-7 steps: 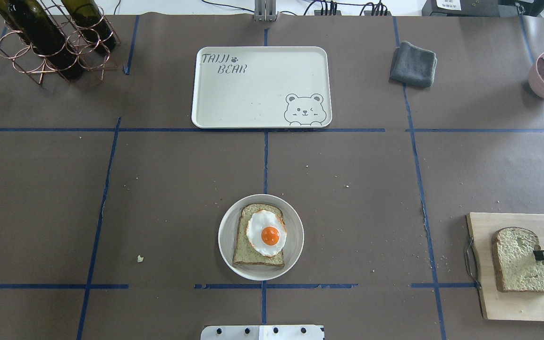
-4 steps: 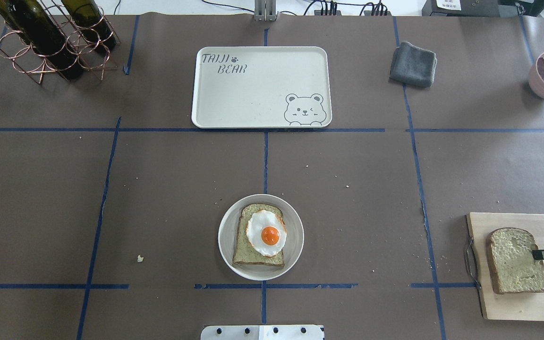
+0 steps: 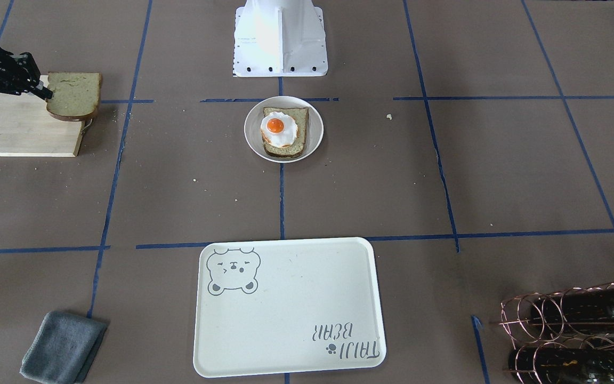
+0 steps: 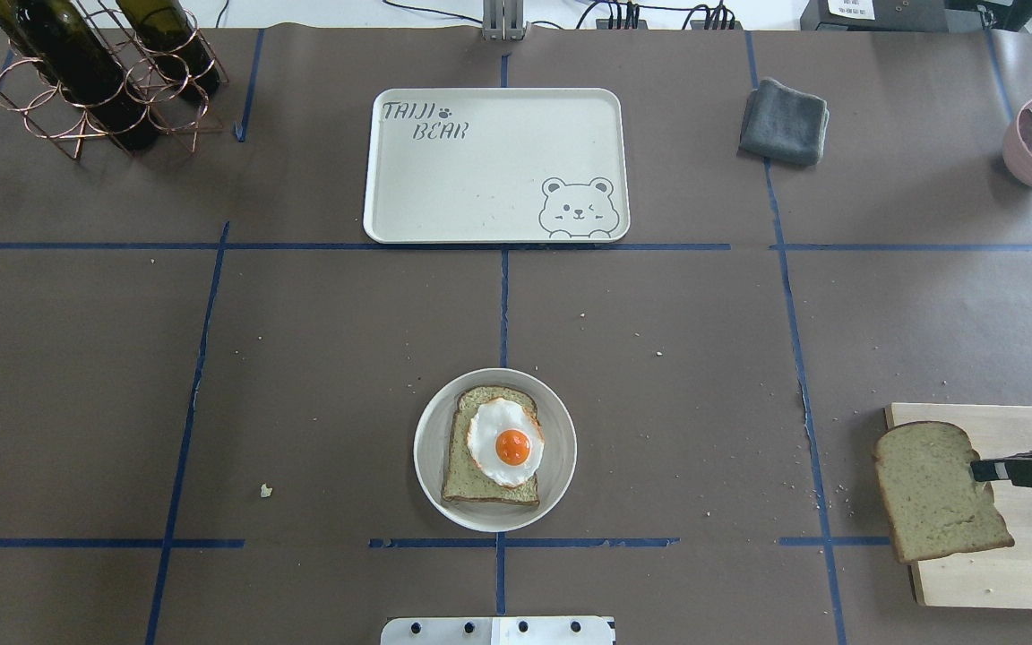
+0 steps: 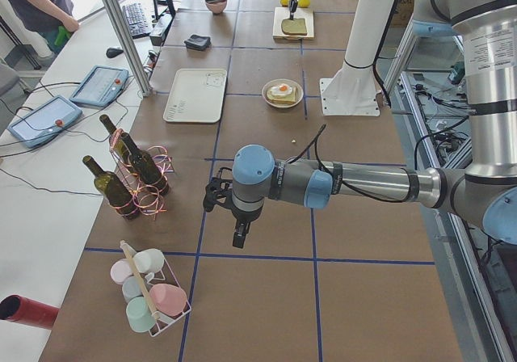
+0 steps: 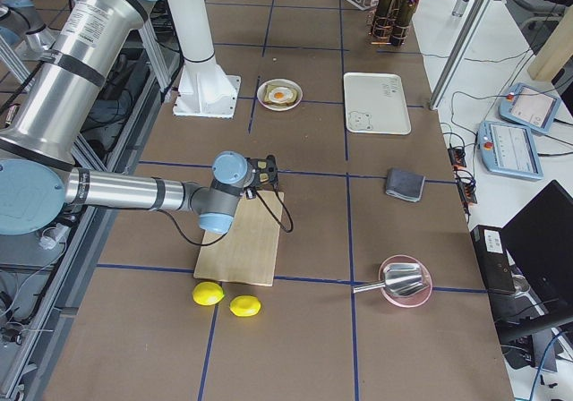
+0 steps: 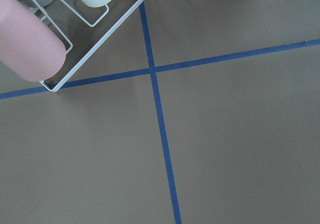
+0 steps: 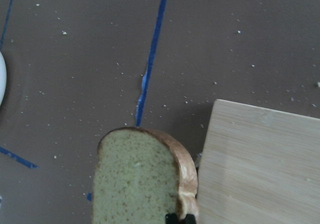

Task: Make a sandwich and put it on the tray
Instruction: 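Lift the bread slice with the right gripper and carry it over the egg toast, then lower the bread onto the egg toast and open the right gripper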

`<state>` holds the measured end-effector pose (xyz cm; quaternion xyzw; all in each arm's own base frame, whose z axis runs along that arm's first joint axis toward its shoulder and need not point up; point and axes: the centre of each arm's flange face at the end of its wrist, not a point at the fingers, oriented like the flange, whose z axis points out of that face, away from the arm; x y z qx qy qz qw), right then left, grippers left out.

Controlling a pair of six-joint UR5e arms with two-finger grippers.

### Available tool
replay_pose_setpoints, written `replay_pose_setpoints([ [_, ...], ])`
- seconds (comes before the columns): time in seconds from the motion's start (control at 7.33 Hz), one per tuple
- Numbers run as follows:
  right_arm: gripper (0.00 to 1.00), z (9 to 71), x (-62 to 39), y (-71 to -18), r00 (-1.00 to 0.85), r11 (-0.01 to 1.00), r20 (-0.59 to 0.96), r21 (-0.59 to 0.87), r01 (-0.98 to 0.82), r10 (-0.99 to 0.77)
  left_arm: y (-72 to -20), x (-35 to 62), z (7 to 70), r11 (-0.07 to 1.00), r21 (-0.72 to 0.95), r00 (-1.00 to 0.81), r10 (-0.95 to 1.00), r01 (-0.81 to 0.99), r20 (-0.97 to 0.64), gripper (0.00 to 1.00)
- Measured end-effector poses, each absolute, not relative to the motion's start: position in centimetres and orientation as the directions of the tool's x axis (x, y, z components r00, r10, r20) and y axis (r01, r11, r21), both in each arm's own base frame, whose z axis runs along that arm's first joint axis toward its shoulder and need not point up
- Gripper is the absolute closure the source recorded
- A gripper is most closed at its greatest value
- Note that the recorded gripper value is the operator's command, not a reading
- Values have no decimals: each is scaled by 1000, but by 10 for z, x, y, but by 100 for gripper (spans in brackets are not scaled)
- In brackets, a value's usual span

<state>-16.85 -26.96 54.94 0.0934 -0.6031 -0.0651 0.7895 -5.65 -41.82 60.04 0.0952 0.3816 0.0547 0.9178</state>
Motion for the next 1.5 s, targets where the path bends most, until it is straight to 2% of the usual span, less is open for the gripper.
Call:
replay_pose_setpoints([
  [0.27,100,488,-207,-307,162,972,962,230,-41,-221,-418,-57,602,977,214,704,170,-27,-689,0],
  [0.68,100,392,-299,-350,70,986,987,153,-68,-148,-416,-57,606,978,205,705,163,-27,-690,0],
  [1.23,100,301,-460,-306,92,974,990,120,-193,-104,-415,-57,610,980,197,707,158,-27,-689,0],
  [1.5,100,285,-500,-283,126,971,987,123,-205,-98,-415,-58,610,980,197,708,158,-27,-689,0],
])
